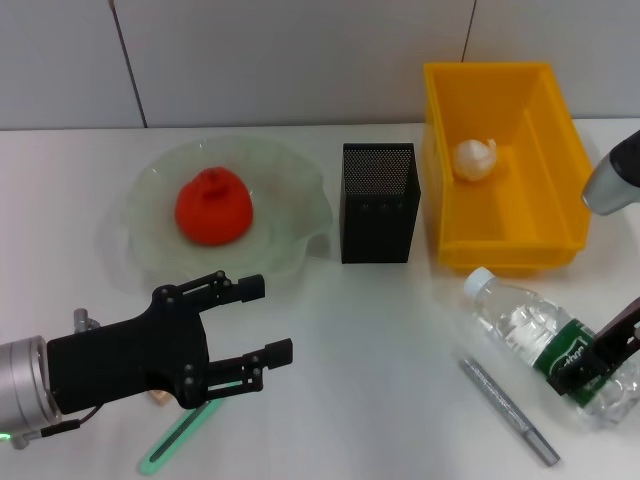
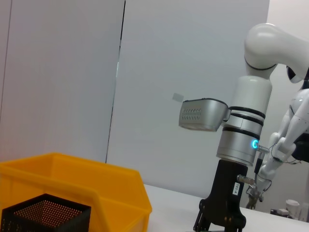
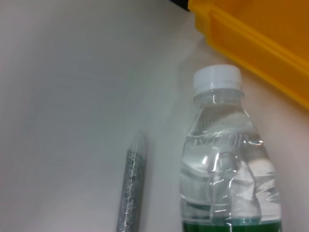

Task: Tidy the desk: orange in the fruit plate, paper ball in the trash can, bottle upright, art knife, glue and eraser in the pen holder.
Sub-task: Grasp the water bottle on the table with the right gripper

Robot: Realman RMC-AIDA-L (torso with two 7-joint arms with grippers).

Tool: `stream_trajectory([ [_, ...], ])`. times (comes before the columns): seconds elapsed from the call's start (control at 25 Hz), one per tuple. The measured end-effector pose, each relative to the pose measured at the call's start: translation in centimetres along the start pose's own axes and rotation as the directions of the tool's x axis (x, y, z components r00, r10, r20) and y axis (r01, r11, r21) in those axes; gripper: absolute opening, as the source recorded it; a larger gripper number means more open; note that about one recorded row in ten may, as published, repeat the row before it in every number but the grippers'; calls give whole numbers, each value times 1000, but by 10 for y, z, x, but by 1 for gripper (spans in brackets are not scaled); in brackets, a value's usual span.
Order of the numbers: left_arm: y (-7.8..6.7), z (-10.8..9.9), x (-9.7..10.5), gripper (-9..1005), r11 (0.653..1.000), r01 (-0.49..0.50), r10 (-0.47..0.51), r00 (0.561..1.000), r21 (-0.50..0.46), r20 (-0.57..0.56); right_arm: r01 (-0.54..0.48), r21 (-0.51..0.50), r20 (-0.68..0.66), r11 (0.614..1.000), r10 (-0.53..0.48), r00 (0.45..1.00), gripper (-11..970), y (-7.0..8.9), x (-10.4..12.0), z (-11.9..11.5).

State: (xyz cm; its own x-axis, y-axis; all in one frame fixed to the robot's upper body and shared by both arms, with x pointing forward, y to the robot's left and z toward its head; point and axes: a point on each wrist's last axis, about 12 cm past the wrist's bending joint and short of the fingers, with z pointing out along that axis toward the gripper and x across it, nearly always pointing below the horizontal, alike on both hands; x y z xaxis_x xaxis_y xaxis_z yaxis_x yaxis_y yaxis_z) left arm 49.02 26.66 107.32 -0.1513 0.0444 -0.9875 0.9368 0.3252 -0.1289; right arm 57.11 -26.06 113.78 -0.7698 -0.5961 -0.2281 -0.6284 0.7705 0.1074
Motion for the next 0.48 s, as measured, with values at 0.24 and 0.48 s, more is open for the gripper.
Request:
stream_trajectory([
  [0.24,0,0,0,789,1000,1,-1,1000,-1,1,2,-4,-13,1000,-2,1000,769,2,0,3],
  [0.48,-1,-1,2,788,1000,-4,4,1000,-3,2,-27,6,-7,1000,27,1000,768,0,0,5],
])
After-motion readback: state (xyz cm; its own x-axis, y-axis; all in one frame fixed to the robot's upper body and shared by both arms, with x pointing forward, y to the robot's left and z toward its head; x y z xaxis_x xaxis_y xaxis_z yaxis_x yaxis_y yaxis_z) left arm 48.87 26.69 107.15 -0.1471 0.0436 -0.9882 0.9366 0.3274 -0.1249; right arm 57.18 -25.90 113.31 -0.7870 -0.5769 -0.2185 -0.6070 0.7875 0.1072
